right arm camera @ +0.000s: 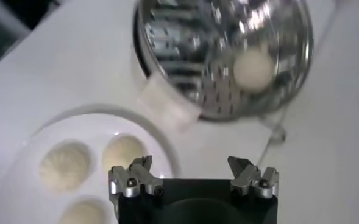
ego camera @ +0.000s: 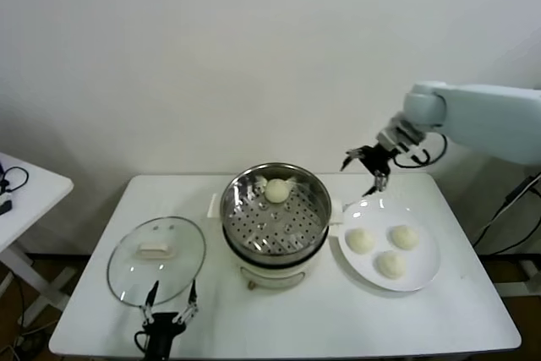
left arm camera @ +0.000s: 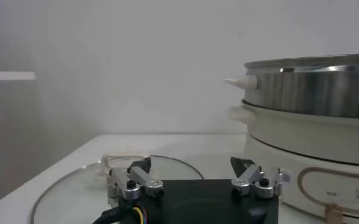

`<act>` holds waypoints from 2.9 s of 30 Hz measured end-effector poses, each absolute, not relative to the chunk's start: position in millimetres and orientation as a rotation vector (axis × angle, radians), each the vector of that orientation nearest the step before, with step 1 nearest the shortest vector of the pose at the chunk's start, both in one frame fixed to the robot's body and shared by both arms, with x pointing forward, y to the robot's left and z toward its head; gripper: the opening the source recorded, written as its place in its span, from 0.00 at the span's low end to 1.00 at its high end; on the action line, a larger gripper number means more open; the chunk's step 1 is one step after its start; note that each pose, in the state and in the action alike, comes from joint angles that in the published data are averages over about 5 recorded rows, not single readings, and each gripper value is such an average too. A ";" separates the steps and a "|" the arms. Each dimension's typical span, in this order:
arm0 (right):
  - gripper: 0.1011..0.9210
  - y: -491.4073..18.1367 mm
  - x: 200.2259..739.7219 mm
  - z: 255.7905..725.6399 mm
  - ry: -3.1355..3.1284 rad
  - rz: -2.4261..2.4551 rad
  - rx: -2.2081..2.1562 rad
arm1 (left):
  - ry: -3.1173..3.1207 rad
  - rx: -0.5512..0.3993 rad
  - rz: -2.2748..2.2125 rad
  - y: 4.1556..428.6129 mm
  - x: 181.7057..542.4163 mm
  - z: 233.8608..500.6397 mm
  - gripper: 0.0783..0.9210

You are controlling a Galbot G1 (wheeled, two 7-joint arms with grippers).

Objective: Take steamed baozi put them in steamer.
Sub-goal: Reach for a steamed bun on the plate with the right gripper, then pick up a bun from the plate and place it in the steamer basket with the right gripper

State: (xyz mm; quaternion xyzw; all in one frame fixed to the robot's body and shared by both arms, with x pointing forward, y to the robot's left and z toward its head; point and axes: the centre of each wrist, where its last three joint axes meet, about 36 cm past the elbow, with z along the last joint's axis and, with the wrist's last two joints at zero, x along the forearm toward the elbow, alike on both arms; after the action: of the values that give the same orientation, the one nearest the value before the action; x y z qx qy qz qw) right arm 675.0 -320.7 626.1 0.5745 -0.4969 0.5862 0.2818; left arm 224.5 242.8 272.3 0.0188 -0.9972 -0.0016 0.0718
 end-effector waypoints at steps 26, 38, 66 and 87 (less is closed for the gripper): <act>0.88 -294.0 656.0 488.4 -1.337 1.245 1.276 | -2.971 0.062 -0.047 246.2 215.3 261.9 0.88; 0.88 -286.9 653.8 465.9 -1.311 1.274 1.241 | -2.976 0.061 -0.050 246.2 215.8 260.0 0.88; 0.69 -295.9 664.4 589.4 -1.324 1.326 1.254 | -2.988 0.053 -0.054 244.7 216.8 266.5 0.88; 0.69 -123.6 630.1 751.7 -1.490 1.349 1.497 | -3.001 0.052 -0.056 245.0 215.2 273.3 0.88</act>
State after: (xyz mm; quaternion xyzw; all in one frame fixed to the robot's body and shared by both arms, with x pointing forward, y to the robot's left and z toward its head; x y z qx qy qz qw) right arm 630.1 -123.6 751.7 0.5674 -0.5647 0.5113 0.3126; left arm 215.2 245.0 273.3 0.0174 -0.9972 -0.0187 0.0699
